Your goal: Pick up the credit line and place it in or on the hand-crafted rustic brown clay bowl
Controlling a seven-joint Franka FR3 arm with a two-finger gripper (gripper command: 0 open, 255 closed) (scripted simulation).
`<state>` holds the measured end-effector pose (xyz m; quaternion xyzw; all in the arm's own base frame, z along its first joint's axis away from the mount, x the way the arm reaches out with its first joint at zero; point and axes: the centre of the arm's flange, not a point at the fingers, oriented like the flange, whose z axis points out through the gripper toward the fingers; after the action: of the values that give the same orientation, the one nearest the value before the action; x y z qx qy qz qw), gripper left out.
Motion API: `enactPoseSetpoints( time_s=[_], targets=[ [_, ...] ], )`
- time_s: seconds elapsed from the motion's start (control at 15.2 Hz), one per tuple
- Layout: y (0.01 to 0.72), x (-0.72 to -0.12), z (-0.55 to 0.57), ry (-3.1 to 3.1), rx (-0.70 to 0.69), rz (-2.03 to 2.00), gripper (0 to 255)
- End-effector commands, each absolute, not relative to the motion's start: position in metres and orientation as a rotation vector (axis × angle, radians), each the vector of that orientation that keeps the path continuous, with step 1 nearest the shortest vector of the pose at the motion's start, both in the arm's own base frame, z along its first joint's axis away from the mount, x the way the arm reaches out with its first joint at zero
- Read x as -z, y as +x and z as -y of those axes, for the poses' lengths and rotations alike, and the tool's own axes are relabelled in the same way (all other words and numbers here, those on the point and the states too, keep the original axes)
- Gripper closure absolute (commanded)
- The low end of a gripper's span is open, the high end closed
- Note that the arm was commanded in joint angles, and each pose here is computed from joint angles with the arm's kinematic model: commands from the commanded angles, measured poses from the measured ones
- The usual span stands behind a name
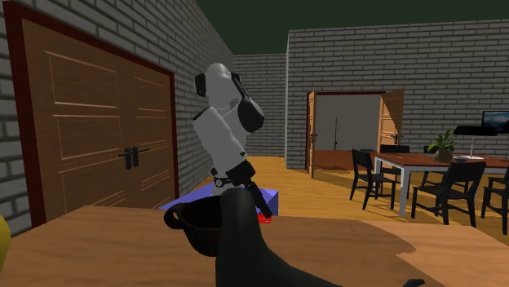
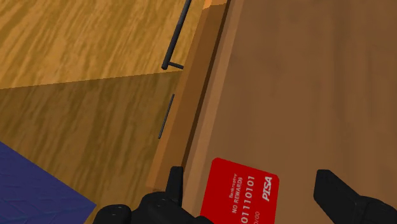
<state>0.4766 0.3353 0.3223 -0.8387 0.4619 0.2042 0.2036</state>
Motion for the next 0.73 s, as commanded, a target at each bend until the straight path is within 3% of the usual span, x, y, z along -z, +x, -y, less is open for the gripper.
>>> enactPoseSetpoints(
  time_s=[0.0,0.53,0.59,0.66],
  targets=[
    [0.4751,-0.3138,-0.3409,-2.339,-0.570,-1.289,0],
    [0.4746,-0.3113,-0.3424,-2.339,-0.570,-1.289,0],
    [0.4746,-0.3113,-0.3424,-2.339,-0.570,-1.289,255],
    [0.4746,-0.3113,-0.3424,-2.339,-0.570,-1.289,255]
  ],
)
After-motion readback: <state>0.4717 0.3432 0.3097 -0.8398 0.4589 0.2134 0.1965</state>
